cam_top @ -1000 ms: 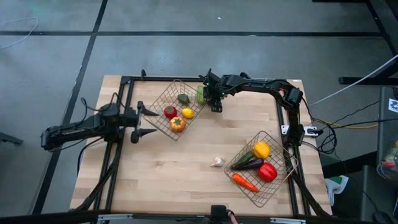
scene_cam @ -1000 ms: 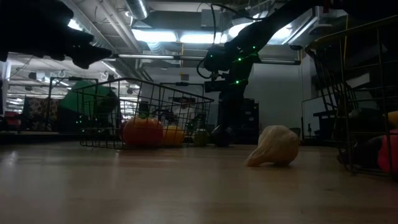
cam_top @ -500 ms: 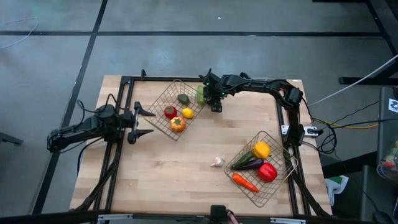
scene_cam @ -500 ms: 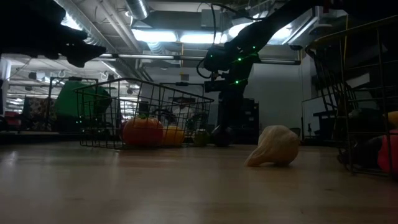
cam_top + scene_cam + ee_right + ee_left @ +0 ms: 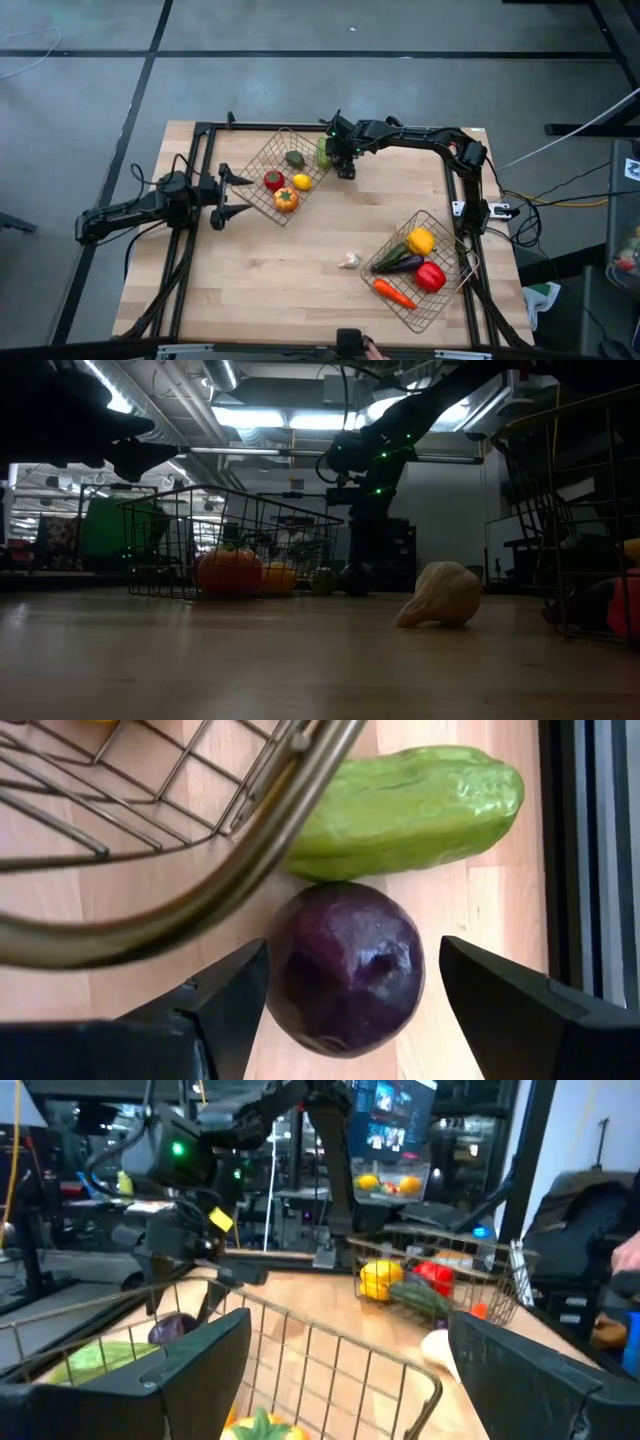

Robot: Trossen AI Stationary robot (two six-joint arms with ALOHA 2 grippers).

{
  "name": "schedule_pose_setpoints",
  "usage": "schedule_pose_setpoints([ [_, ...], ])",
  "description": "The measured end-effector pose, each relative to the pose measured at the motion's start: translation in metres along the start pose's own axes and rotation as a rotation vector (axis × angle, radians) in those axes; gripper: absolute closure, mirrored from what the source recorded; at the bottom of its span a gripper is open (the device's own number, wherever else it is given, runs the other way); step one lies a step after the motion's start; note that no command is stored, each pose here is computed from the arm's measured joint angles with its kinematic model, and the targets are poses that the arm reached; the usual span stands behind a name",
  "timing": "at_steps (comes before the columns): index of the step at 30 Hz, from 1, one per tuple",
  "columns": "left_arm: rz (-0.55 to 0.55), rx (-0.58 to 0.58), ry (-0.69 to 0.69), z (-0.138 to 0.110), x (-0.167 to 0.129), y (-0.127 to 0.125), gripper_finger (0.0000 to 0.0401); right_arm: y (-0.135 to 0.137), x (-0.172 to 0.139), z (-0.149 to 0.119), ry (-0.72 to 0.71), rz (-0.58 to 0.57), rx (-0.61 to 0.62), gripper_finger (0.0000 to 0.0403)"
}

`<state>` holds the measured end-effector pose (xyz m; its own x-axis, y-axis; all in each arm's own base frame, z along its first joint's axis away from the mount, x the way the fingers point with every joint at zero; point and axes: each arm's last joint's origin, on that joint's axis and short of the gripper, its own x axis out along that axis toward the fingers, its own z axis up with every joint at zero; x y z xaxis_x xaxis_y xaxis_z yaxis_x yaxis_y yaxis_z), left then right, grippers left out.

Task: Sort produce into baskets
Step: Put the purple avocado into the bottom basket

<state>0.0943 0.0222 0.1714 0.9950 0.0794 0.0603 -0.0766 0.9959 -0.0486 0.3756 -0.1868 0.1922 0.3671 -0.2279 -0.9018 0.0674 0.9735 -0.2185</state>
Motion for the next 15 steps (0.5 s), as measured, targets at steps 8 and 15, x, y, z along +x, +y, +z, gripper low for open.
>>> schedule_pose_setpoints([
  [8,0.004,-0.013,0.015,-0.0014,0.0002,0.0002,0.0066,-0.0008,-0.0002,0.0017,-0.017,-0.008,0.001,0.0111],
  [15,0.004,-0.015,0.016,-0.0015,0.0002,0.0002,0.0066,-0.0014,-0.0001,0.0030,-0.031,-0.015,0.001,0.0111],
])
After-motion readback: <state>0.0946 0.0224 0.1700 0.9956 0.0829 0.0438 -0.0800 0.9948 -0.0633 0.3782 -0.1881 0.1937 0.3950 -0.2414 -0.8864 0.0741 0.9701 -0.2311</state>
